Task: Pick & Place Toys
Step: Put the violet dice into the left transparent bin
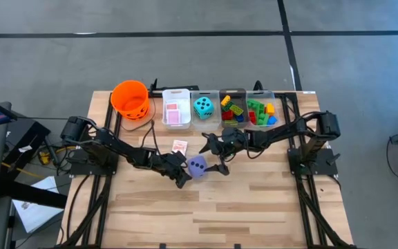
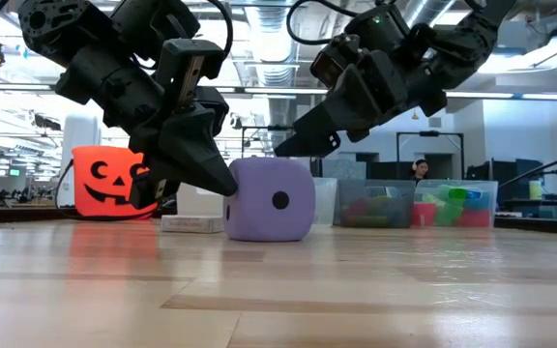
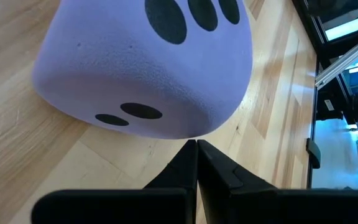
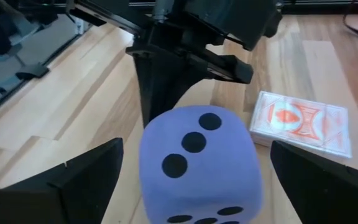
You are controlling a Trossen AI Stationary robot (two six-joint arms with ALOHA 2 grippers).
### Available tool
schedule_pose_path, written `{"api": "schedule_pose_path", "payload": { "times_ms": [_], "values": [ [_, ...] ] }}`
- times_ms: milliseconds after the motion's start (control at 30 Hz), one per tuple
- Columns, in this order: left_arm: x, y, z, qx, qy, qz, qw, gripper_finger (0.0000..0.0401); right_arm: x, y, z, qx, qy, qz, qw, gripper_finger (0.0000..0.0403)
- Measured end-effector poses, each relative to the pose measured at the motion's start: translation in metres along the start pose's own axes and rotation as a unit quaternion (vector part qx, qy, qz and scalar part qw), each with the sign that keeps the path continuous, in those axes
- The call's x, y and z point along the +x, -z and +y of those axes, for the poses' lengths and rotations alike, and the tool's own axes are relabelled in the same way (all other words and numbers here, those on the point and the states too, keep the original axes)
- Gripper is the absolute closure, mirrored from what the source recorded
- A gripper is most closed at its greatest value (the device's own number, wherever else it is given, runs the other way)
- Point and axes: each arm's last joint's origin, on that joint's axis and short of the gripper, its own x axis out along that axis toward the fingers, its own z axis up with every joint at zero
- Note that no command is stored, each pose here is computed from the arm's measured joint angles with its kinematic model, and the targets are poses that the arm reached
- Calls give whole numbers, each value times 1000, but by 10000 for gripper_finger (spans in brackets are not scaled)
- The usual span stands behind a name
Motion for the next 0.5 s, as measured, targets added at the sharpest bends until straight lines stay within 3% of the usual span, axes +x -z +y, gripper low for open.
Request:
{"api": "schedule_pose_path", "payload": {
  "times_ms": [500],
  "values": [
    [0, 0, -1, 0, 2, -2, 1000, 401, 0, 1, -1, -7, 21, 8, 1000, 7]
  ]
}}
